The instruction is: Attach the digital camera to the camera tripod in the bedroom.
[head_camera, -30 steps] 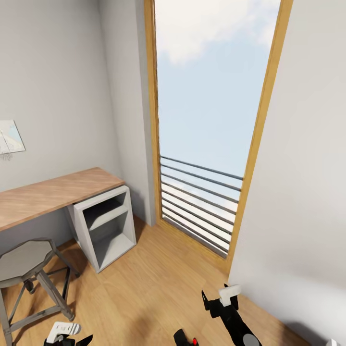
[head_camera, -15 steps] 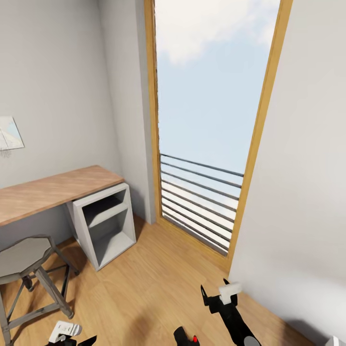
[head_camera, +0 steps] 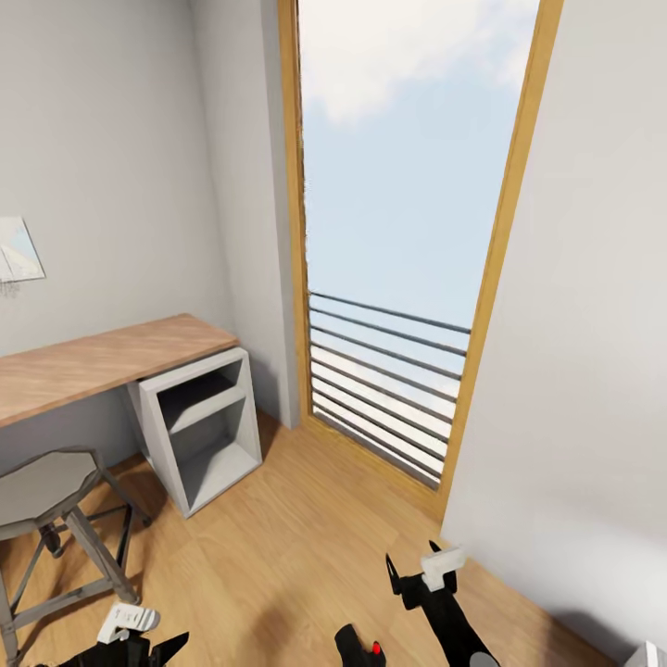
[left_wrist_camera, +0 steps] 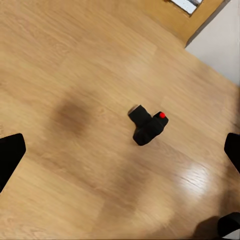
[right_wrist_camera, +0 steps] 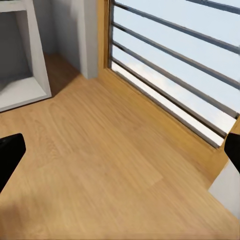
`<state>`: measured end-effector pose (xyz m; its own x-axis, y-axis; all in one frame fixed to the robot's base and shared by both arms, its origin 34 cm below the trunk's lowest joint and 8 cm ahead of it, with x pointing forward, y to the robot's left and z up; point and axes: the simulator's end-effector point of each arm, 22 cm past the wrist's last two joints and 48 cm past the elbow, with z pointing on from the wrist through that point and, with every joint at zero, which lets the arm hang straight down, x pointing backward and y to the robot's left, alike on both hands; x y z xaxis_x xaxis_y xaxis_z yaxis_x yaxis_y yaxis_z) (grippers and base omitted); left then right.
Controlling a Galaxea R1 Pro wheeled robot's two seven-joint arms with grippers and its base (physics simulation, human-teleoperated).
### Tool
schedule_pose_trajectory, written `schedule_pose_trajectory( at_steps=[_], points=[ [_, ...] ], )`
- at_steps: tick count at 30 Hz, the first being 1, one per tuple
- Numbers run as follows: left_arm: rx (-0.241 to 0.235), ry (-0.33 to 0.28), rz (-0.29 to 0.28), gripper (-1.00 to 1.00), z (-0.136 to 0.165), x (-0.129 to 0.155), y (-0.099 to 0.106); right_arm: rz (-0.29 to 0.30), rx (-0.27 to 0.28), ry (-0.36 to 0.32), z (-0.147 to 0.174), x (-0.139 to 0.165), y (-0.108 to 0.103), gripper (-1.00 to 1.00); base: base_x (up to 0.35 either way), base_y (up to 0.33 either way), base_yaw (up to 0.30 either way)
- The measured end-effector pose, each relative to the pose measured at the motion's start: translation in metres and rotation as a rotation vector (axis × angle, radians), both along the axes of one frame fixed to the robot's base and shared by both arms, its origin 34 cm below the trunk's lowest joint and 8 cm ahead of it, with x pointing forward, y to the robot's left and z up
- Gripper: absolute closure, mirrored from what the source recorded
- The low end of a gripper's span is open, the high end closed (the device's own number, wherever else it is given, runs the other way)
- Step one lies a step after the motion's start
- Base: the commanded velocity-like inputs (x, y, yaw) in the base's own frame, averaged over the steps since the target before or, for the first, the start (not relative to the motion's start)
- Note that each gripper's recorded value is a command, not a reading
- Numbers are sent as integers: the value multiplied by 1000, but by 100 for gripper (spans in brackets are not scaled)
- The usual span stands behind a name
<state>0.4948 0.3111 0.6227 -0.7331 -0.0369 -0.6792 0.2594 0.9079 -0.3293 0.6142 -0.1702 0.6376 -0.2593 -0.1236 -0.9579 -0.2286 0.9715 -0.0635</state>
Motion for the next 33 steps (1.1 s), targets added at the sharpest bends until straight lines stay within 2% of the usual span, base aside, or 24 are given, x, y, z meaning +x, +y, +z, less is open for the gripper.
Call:
schedule_pose_trajectory(
  at_steps=[5, 9, 11, 12, 13, 14, 16, 19, 24, 30, 33],
  points=[
    [15, -50, -14, -100, 11, 10, -3, 2, 3, -35, 7, 16, 2, -100, 0, 0, 0],
    [20, -61, -18, -100, 16, 14, -5, 8, 15, -100, 34, 47, 9, -100, 0, 0, 0],
    [25, -81, -24, -100, 28, 20, -8, 14, 25, -140, 52, 65, 16, -100, 0, 0, 0],
    [32, -110, -33, -100, 45, 25, -11, 21, 43, -201, 87, 92, 28, -100, 0, 0, 0],
    [35, -117, -36, -100, 47, 27, -12, 23, 48, -230, 104, 105, 31, -100, 0, 0, 0],
    [37, -126, -38, -100, 49, 28, -13, 25, 51, -243, 111, 111, 33, -100, 0, 0, 0],
    [54, -188, -54, -100, 71, 36, -17, 33, 60, -285, 143, 134, 42, -100, 0, 0, 0],
    [63, -225, -64, -100, 81, 40, -19, 59, 70, -333, 174, 152, 54, -100, 0, 0, 0],
    [58, -241, -88, -100, 76, 40, -31, 109, 83, -378, 193, 155, 69, -100, 0, 0, 0],
    [44, -227, -205, -100, 54, 29, -79, 170, 90, -394, 192, 150, 83, -100, 0, 0, 0],
    [58, -226, -245, -100, 43, 25, -91, 192, 91, -395, 187, 148, 88, -100, 0, 0, 0]
  ],
)
